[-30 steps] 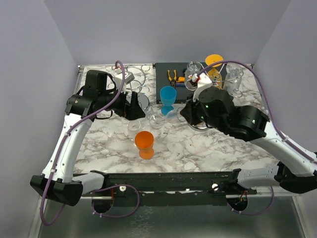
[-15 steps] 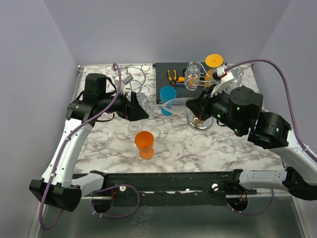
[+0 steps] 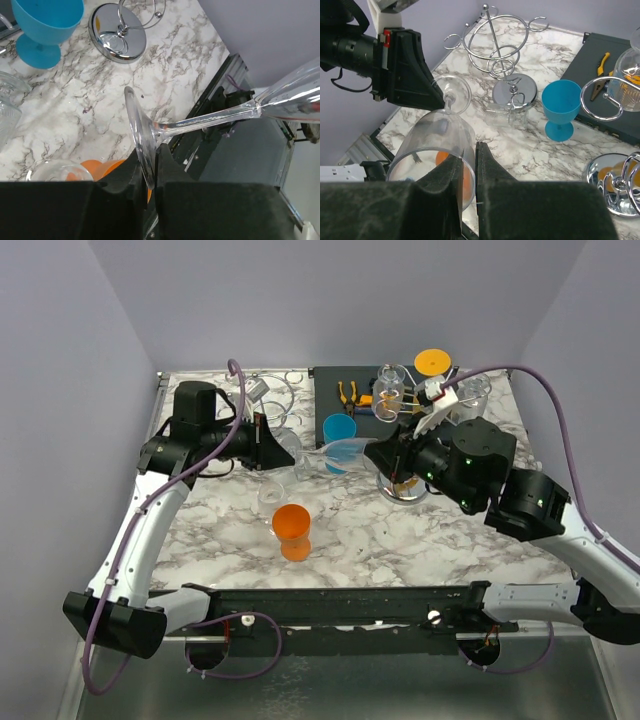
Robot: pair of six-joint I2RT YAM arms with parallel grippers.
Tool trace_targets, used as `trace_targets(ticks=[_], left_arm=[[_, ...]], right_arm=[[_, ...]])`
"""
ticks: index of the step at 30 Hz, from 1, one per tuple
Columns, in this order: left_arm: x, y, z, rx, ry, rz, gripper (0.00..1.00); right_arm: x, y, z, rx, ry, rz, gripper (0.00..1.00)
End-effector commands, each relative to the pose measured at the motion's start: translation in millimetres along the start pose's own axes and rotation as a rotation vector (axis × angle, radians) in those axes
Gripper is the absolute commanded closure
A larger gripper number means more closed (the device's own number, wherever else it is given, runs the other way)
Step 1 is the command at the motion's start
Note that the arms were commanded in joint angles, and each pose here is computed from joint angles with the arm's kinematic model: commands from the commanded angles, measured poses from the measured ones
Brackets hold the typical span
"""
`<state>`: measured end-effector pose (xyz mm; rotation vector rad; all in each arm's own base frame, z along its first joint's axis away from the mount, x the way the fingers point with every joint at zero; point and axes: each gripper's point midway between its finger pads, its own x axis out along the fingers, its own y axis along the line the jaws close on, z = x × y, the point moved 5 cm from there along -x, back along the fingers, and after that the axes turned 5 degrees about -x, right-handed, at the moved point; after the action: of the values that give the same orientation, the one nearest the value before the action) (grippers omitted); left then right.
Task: Place the wine glass upside down on the wine glass rack
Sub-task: Turn the wine glass upside down at the wine rack.
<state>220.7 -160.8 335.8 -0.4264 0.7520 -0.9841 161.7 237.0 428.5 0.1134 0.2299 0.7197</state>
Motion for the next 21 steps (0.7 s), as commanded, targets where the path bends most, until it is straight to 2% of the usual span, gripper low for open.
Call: trace_targets(ticks=[1,2,4,7,10,12,16,21], left_arm=[[-6,-7,17,0.097,-0.052,-0.001,1.0],[-6,-7,19,0.117,-0.059,0.012,1.0],[-9,-4,24,0.187,-0.077,0.047,1.0],[-15,0,38,0.321,-0.111,0.112,1.0],[-21,2,53,0.451,-0.138,0.163,1.0],[-23,2,62,0.523,-0.15,0.177,1.0],[-28,-1,78,0.701,-0.17,0.207,1.0],[-33,-9,88,0.949,-0.195,0.232,1.0]], right_arm=[[-1,5,1,0.017,-0.038,0.044,0.99],[0,4,-4,0.015,-0.024,0.044,0.99],[0,2,-13,0.01,0.009,0.035,0.86],[-6,-5,-29,0.008,0.066,0.006,0.47],[-21,-12,-45,0.001,0.125,0.005,0.2],[-33,-17,-57,-0.007,0.171,0.009,0.11],[-58,-31,-74,-0.005,0.237,-0.03,0.01],[-88,-41,-68,0.026,0.212,-0.044,0.0]])
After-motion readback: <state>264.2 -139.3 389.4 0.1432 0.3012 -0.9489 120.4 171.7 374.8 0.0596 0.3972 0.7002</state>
